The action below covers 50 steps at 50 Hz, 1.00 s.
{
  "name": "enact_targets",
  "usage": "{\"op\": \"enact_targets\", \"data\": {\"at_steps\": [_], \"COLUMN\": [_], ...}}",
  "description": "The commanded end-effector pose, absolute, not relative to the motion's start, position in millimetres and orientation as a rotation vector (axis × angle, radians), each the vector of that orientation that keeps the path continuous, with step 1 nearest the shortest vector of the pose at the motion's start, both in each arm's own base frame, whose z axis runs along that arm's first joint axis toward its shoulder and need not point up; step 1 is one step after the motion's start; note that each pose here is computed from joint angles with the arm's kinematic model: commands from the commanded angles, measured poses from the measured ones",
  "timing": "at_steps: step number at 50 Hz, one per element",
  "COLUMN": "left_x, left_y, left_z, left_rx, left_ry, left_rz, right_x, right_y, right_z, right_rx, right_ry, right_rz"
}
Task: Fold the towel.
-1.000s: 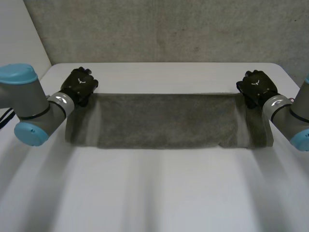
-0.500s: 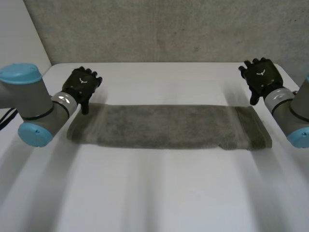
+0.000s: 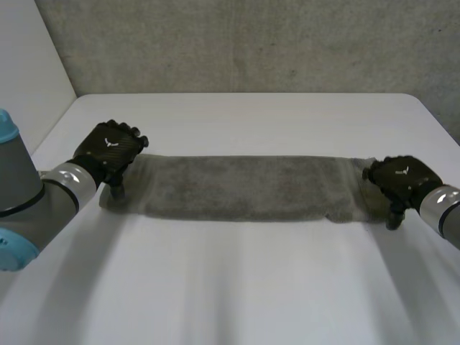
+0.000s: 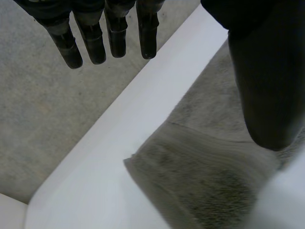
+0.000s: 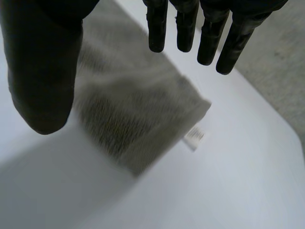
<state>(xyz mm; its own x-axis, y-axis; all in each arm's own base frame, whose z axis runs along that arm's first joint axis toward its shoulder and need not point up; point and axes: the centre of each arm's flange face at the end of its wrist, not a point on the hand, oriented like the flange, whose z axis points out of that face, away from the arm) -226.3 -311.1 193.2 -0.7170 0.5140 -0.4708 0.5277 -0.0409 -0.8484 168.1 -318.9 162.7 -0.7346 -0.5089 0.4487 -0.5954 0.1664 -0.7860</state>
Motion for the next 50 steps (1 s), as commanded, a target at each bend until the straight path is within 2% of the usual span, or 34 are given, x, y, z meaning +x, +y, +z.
{"op": "enact_targets", "data": {"at_steps": [1, 8, 19, 25, 33, 35, 39, 41, 42, 44, 45, 47, 48, 49, 50], "left_x": [-227.3, -226.2, -226.5, -225.9, -224.3, -223.6, -222.8, -222.7, -222.7, -223.2, -223.2, -223.1, -223.1, -223.1, -223.1], "left_y": [-302.2, -301.3, -300.4, -300.2, -300.1, -299.1, -297.9, -297.5, -297.5, -297.2, -297.2, -297.0, -296.9, -296.8, -296.8], "left_z": [185.4, 183.4, 186.2, 191.4, 197.8, 198.3, 199.8, 200.4, 200.4, 201.0, 201.0, 201.4, 201.9, 203.6, 203.6], "left_rx": [1.138, 1.103, 1.102, 1.096, 1.086, 1.084, 1.081, 1.081, 1.081, 1.082, 1.082, 1.082, 1.082, 1.081, 1.081], "left_ry": [2.288, 2.335, 2.328, 2.312, 2.292, 2.292, 2.288, 2.287, 2.287, 2.283, 2.283, 2.283, 2.281, 2.274, 2.274], "left_rz": [-1.954, -1.957, -1.966, -1.984, -2.003, -2.002, -2.005, -2.007, -2.007, -2.011, -2.011, -2.011, -2.012, -2.019, -2.019], "right_x": [160.1, 159.6, 158.9, 139.6, 89.7, 70.8, 69.6, 97.4, 97.6, 147.2, 147.5, 201.0, 201.3, 231.4, 231.7], "right_y": [-326.3, -334.7, -342.4, -349.6, -374.5, -386.7, -395.9, -395.0, -395.0, -382.5, -382.5, -360.3, -360.1, -344.7, -344.6], "right_z": [134.7, 116.4, 115.7, 132.2, 160.8, 180.3, 204.2, 229.3, 229.4, 246.0, 246.0, 252.5, 252.5, 254.5, 254.6], "right_rx": [1.171, 1.192, 1.189, 1.107, 0.947, 0.941, 0.962, 1.006, 1.007, 1.100, 1.100, 1.233, 1.234, 1.312, 1.312], "right_ry": [-2.258, -2.246, -2.222, -2.185, -2.078, -1.959, -1.827, -1.729, -1.729, -1.654, -1.654, -1.585, -1.585, -1.548, -1.547], "right_rz": [1.585, 1.570, 1.588, 1.605, 1.609, 1.592, 1.606, 1.692, 1.693, 1.815, 1.815, 1.914, 1.914, 1.969, 1.970]}}
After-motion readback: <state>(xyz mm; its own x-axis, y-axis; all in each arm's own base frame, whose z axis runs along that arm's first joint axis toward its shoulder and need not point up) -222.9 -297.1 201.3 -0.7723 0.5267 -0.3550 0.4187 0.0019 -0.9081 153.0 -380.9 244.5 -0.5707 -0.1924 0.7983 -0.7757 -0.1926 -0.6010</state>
